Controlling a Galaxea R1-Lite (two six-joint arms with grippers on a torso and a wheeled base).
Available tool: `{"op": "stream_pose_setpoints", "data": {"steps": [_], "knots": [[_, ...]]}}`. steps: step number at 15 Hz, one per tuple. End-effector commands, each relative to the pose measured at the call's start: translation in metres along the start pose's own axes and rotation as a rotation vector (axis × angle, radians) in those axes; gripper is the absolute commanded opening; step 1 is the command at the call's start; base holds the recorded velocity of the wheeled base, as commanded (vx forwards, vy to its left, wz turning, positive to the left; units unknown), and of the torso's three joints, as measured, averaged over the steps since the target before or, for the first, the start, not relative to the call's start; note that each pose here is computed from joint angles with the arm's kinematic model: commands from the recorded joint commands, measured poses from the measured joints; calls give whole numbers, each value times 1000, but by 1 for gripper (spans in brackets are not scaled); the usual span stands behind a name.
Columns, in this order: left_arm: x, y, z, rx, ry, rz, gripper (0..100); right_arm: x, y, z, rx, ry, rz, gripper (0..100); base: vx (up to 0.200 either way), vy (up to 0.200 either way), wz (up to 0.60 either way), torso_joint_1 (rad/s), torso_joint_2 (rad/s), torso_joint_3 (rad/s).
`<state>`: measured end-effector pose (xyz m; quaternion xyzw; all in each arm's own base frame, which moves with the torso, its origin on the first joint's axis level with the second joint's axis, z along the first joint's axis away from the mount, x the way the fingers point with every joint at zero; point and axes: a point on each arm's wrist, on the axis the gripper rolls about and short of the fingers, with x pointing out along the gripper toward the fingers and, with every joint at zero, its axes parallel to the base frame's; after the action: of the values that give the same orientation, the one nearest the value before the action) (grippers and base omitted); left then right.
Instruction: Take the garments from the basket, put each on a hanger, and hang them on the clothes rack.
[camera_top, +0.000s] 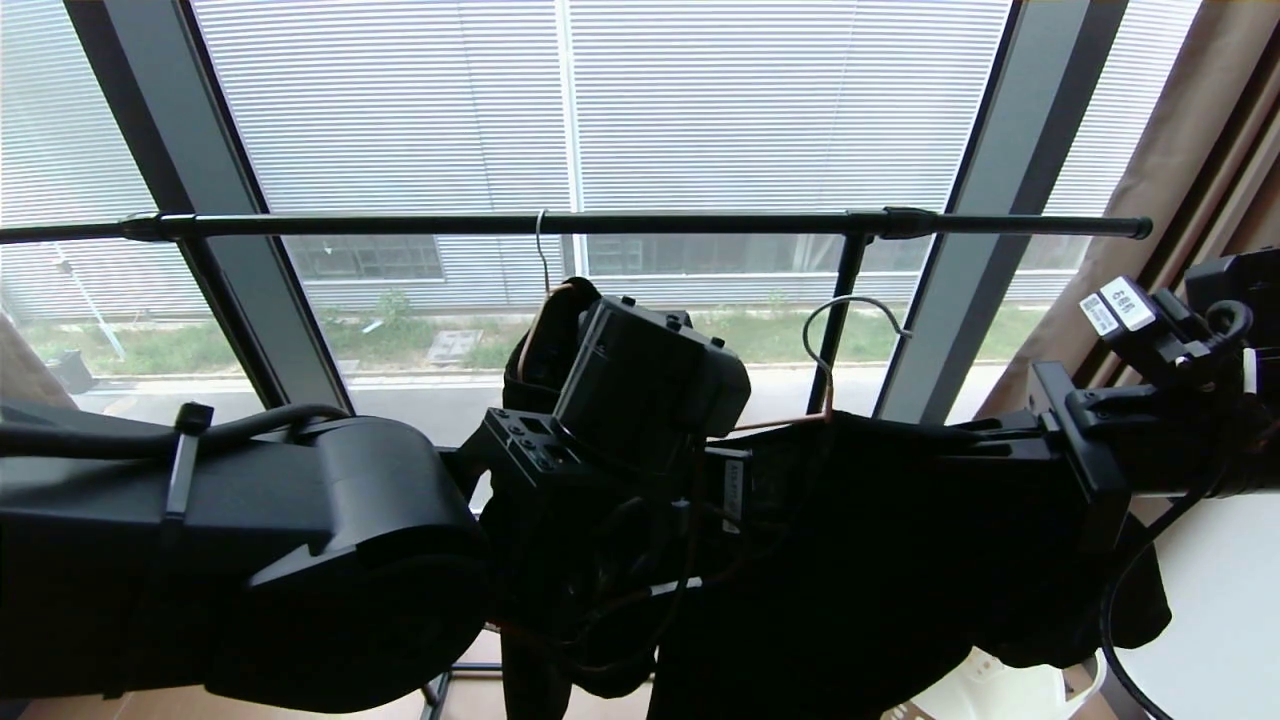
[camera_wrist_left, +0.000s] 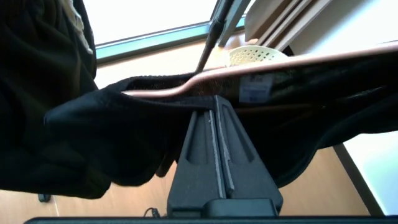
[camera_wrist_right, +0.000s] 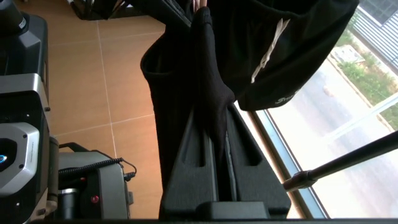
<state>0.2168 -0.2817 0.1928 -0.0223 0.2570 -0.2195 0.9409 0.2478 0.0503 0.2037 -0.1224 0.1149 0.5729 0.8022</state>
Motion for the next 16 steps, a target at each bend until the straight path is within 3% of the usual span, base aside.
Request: {"op": "stream_pose_setpoints", "data": {"steps": [1, 5, 13, 14, 16], "knots": [[-2, -3, 4, 7, -12, -10, 0, 6, -1, -4, 14, 9, 18, 0, 0, 0, 0, 0, 0, 0], [-8, -14, 12, 49, -27, -96, 0, 12, -2, -5, 17, 12, 40, 0, 0, 0, 0, 0, 0, 0], [-11, -22, 9, 105, -24, -118, 0, 11, 0, -3, 11, -17, 72, 0, 0, 0, 0, 0, 0, 0], [-11, -22, 7, 110, -19, -116, 100, 10, -1, -2, 3, -23, 67, 0, 0, 0, 0, 0, 0, 0], [-15, -19, 6, 135, -16, -114, 100, 8, -1, -1, 4, -38, 73, 0, 0, 0, 0, 0, 0, 0]]}}
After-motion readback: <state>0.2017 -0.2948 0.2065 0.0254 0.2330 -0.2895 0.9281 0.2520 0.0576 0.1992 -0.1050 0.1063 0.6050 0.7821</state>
